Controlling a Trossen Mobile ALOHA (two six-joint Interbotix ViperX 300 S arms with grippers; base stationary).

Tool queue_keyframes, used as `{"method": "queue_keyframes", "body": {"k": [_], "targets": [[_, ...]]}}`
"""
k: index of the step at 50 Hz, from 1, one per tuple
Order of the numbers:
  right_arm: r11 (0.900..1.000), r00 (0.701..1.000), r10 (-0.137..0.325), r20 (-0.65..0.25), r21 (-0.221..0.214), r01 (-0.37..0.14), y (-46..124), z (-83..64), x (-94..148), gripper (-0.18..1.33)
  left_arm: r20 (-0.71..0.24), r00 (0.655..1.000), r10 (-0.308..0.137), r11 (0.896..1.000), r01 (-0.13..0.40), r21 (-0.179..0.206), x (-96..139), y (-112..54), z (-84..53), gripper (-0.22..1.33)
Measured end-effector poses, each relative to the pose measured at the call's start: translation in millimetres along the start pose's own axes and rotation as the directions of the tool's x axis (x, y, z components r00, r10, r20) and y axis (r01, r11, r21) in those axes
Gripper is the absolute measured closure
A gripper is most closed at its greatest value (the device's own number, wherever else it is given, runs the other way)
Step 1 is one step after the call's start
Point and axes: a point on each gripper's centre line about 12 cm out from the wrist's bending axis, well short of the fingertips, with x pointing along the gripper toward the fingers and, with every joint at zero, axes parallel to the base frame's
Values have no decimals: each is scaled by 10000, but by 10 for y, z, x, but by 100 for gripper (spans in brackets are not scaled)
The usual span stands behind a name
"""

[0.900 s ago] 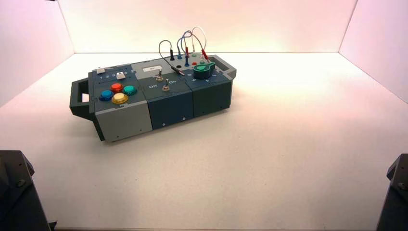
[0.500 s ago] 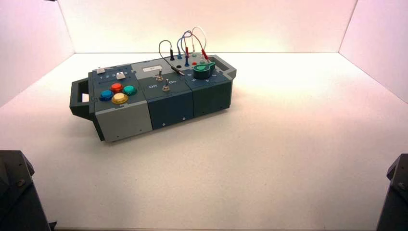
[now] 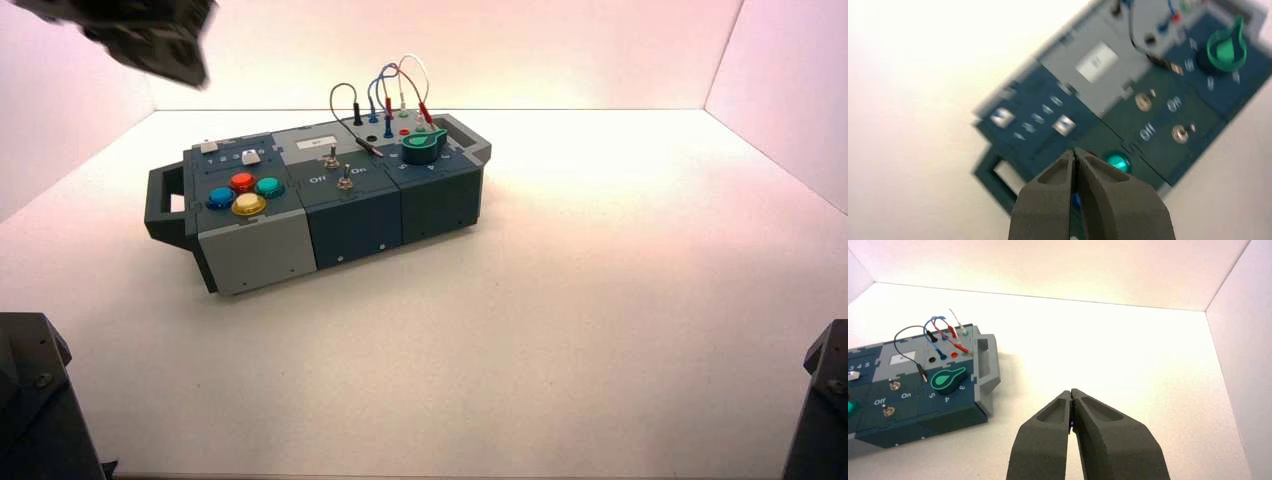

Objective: Push the green button with the left gripper.

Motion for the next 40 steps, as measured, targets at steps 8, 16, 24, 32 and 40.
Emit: {"method": "queue_keyframes", "body": {"k": [8, 16, 24, 32, 40], "targets": [[10000, 10000, -4, -92, -1, 4, 0, -9, 18, 129, -1055, 9938, -357, 9987, 394, 338, 215, -113, -8, 127], [10000, 9999, -6, -138, -17, 5, 0, -14, 27, 129, -1509, 9872, -513, 9969, 597, 519, 330, -183, -6, 127], [10000, 9999, -7, -153, -17, 7, 0, -16, 27, 129, -1678, 9838, -627, 9949, 749, 674, 369, -247, -12, 127], [10000, 9999, -8, -169, -17, 8, 0, -18, 27, 129, -1802, 9812, -695, 9933, 847, 780, 398, -290, -26, 127], [10000, 9998, -10, -199, -17, 10, -1, -21, 26, 129, -2003, 9769, -749, 9913, 947, 911, 436, -332, -57, 127]]}}
